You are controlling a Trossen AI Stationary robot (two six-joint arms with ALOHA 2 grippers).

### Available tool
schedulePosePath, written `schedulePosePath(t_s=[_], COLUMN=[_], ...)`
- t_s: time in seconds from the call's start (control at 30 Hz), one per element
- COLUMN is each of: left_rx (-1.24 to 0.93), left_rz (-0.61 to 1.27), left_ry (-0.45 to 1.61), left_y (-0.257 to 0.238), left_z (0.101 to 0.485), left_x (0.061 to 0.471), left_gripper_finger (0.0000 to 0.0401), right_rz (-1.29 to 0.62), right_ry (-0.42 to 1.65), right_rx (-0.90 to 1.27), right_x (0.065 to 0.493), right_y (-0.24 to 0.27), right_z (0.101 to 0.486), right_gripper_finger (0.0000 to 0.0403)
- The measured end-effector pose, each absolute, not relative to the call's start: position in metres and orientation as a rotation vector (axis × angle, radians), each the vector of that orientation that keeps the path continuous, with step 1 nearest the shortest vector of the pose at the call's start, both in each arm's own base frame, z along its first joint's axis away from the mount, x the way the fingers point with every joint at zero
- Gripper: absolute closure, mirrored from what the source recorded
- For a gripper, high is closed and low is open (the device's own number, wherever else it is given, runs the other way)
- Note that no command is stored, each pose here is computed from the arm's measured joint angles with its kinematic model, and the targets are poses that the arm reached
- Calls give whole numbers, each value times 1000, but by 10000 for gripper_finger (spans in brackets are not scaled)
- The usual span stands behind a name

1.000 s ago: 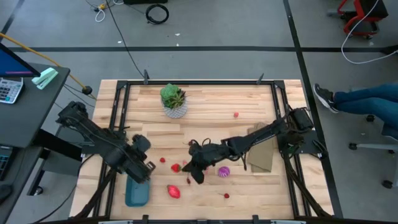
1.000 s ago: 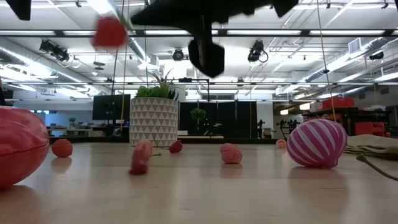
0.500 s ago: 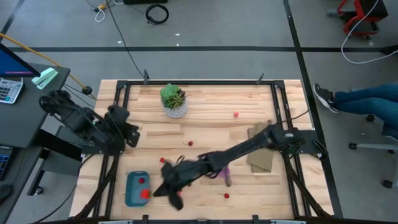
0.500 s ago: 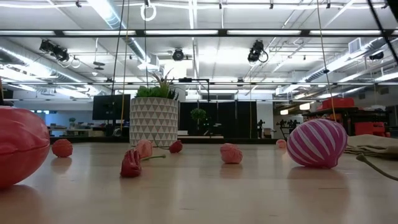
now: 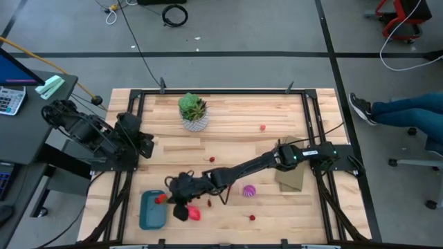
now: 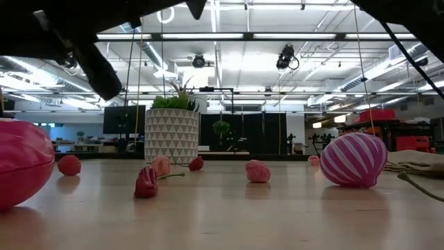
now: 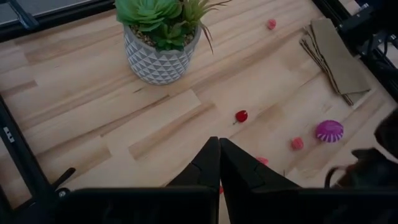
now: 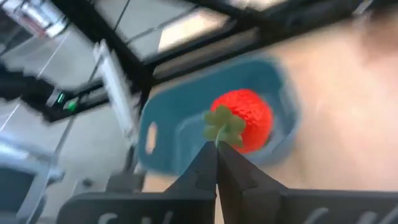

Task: Pick and placing Produce into tupperware
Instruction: Put the strawberry into the bin

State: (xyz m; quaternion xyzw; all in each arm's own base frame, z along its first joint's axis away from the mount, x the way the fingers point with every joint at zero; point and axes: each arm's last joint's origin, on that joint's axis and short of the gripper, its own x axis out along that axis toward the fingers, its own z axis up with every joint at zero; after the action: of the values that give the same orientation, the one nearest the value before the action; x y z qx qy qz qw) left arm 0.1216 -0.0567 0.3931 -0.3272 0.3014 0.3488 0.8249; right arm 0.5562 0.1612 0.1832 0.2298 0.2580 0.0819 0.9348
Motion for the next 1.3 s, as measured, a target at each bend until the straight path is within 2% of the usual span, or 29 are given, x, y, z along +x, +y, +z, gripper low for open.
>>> schedulePosePath(t_s=[0.27,0.63,0.87,1.1,1.3], left_rx=[-692,-680,-682,-685,-687], left_rz=[745,755,754,752,751], left_ry=[628,601,599,596,594], left_y=[-56,-56,-56,-56,-56], left_z=[393,394,394,394,394], left_x=[122,122,122,123,123], left_gripper_finger=[379,388,379,389,381], right_rz=[170,234,197,221,232], right_ry=[510,534,463,521,519], right_rx=[505,479,464,490,492], right_x=[563,558,563,563,562], right_y=[137,163,152,147,150], right_z=[190,183,187,183,183], right_gripper_finger=[399,399,399,399,389])
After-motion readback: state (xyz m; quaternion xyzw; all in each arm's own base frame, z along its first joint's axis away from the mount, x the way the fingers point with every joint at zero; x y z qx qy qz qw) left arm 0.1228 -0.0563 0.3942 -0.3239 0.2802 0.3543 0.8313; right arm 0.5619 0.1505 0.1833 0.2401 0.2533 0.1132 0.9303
